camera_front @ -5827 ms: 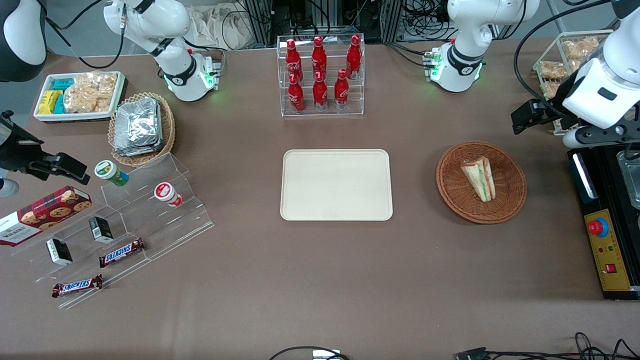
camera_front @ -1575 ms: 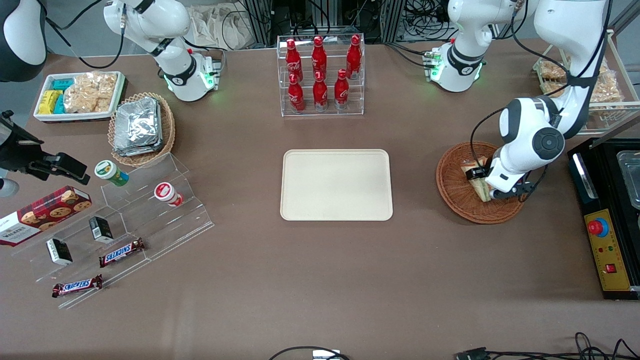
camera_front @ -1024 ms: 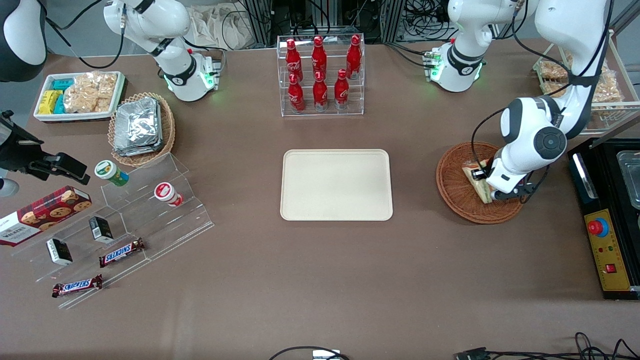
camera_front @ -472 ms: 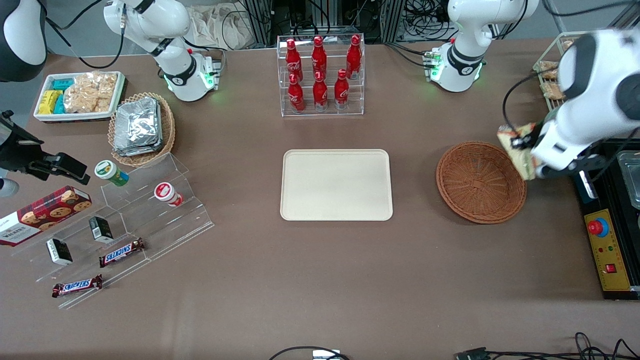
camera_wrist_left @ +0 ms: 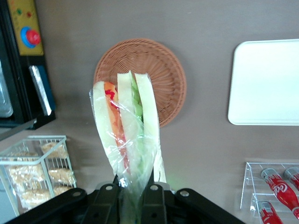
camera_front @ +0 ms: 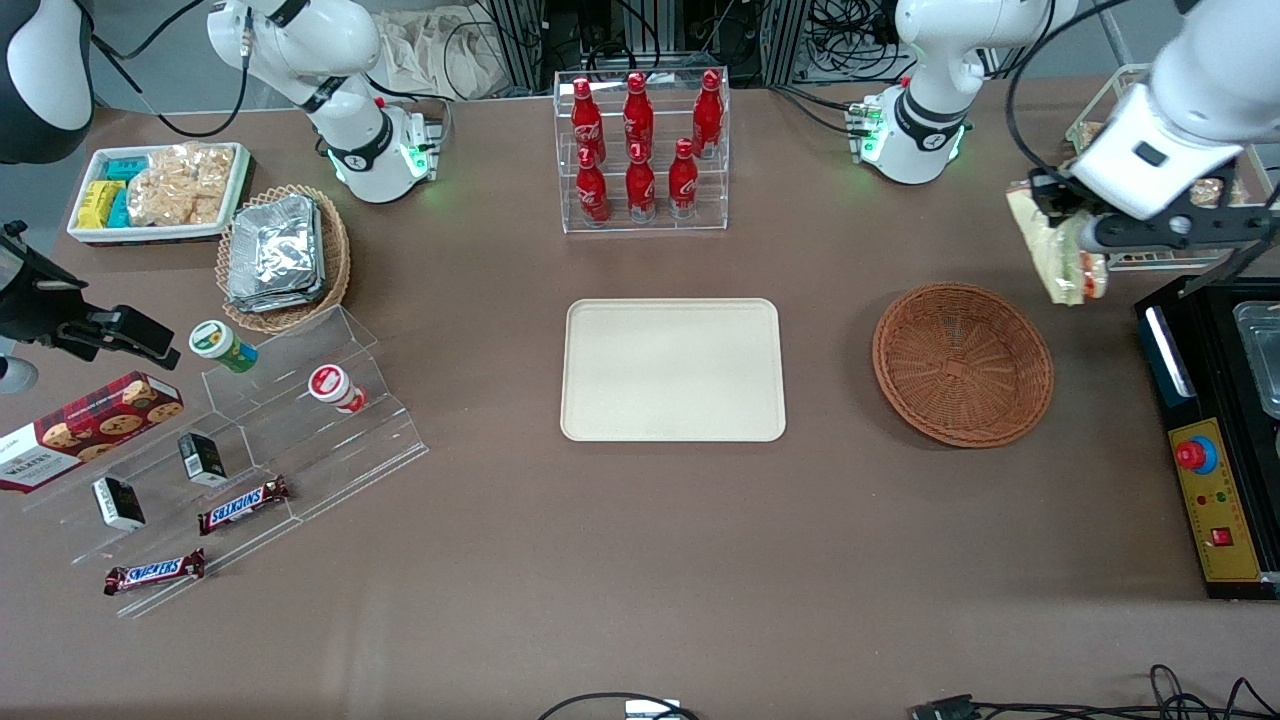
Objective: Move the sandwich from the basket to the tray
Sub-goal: 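Carry the sandwich over to the cream tray with the left gripper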
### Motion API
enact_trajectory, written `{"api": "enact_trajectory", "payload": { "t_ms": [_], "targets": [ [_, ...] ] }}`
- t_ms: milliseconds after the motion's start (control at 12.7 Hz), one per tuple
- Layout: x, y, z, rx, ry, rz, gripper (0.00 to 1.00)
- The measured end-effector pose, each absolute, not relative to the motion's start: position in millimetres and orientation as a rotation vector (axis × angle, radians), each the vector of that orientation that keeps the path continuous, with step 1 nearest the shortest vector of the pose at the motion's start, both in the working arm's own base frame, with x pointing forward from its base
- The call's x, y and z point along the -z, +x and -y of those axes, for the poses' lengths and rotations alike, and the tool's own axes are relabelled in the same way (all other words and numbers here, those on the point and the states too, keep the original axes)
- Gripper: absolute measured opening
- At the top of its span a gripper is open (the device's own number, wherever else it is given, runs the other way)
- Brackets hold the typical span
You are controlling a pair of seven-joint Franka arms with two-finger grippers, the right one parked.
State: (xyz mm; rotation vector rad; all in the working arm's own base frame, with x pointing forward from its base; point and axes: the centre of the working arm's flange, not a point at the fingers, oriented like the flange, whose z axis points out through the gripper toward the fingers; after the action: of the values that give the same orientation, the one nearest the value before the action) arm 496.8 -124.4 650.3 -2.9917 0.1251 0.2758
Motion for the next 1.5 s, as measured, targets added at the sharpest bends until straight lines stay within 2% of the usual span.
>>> {"api": "enact_trajectory", "payload": {
  "t_ms": [236,472,866,945,1181,1496],
  "targets": [
    [-637,486,215,-0.282,-2.975,-0.295,0.18],
    [-619,485,305,-0.312,-3.029,-0.3,0.18],
    [-575,509,341,-0.423,-3.079,-0.225,0.18],
    [-562,512,349,-0.419,-3.085,-0.233,0.18],
    [-495,510,374,-0.389,-3.079,-0.265,0.18],
    [-374,495,382,-0.301,-3.023,-0.247,0.18]
  ]
}}
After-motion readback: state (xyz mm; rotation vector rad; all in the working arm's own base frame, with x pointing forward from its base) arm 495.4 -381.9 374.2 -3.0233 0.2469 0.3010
